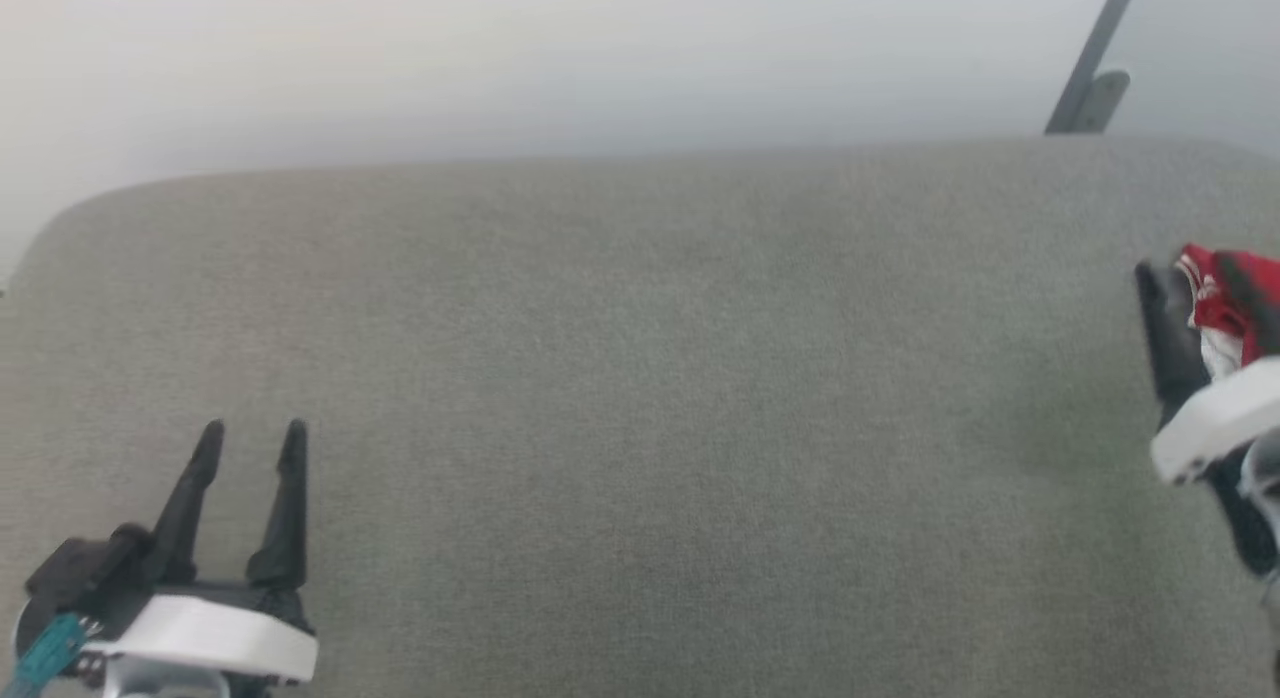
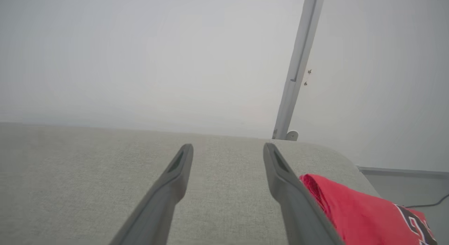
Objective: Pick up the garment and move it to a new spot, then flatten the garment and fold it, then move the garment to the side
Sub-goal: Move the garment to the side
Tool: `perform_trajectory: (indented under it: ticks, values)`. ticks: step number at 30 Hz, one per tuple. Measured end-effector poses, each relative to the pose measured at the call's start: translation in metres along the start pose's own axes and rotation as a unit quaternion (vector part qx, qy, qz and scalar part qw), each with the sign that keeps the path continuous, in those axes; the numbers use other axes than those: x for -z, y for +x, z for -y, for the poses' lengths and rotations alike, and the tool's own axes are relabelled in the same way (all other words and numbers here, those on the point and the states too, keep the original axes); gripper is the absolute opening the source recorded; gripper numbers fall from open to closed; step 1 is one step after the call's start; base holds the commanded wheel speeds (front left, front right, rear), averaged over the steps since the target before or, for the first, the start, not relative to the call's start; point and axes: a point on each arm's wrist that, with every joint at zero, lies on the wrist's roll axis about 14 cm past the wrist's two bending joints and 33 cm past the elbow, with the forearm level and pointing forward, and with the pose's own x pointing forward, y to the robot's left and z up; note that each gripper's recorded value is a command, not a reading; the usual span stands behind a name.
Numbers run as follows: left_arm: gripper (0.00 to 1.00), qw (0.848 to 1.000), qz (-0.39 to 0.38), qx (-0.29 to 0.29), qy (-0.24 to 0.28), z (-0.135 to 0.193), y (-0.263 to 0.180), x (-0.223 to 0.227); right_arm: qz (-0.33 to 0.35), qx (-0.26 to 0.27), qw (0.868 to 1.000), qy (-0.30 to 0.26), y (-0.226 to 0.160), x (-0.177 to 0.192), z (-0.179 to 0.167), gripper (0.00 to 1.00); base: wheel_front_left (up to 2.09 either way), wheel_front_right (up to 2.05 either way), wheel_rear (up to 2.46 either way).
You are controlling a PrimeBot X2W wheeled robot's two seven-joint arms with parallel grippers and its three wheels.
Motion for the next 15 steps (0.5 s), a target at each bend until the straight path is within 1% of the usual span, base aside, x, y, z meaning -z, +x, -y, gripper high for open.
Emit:
perform_trajectory:
  ticks: [3,10,15]
  values:
    - [1.00,1.000,0.010,-0.017,0.005,-0.011,-0.014,-0.009,0.004,-0.008,1.000,0.004,-0.013,0.004,-0.014,1.00,0.00,0.00,0.00]
    - [1.00,0.999,0.020,-0.038,0.008,-0.023,-0.038,-0.019,0.016,-0.013,1.000,0.011,-0.040,0.010,-0.032,1.00,0.00,0.00,0.00]
    - [1.00,0.998,0.025,-0.052,0.009,-0.030,-0.047,-0.022,0.023,-0.007,1.000,0.018,-0.056,0.014,-0.037,1.00,0.00,0.00,0.00]
